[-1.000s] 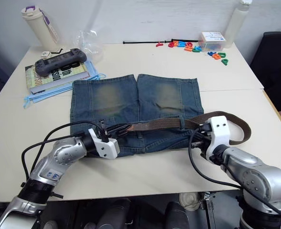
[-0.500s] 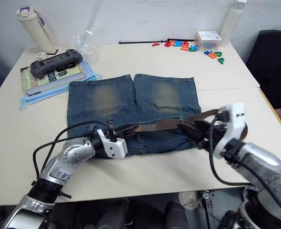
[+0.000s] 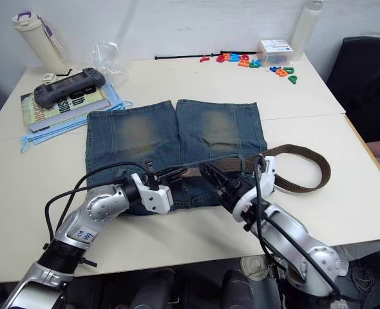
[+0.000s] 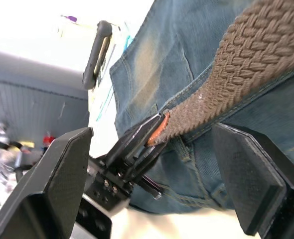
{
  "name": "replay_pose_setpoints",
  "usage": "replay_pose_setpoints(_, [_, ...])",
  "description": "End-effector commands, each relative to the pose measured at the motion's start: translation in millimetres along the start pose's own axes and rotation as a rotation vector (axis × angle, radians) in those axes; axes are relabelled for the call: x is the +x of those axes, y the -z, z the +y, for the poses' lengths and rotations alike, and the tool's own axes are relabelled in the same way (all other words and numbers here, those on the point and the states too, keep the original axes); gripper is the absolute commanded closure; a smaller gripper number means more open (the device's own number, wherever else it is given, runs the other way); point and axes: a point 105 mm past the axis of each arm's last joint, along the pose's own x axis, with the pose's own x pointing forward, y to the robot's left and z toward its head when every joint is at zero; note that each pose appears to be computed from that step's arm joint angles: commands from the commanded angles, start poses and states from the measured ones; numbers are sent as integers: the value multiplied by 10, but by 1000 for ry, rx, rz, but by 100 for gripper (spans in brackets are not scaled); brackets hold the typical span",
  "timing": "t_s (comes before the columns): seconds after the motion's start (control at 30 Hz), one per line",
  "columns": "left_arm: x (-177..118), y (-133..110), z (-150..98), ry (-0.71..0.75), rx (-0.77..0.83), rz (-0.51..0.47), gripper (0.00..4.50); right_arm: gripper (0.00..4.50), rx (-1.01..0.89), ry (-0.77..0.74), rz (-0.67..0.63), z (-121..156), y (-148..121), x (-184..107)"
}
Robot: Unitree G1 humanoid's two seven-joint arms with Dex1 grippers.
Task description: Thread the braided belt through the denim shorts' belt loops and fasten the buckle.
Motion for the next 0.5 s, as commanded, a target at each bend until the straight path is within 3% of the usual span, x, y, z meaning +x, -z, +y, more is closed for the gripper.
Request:
replay_pose_setpoints(0.03, [-34, -54, 86, -41, 24, -12, 418, 41, 64, -27, -40, 62, -49, 81])
replay_pose_setpoints(0.43, [-40, -101, 125, -55, 24, -27, 418, 41, 88, -18, -74, 1, -70, 193])
replay_pose_setpoints(0.5, [-43, -100, 122, -52, 26, -25, 418, 93, 94, -12, -81, -24, -69, 204])
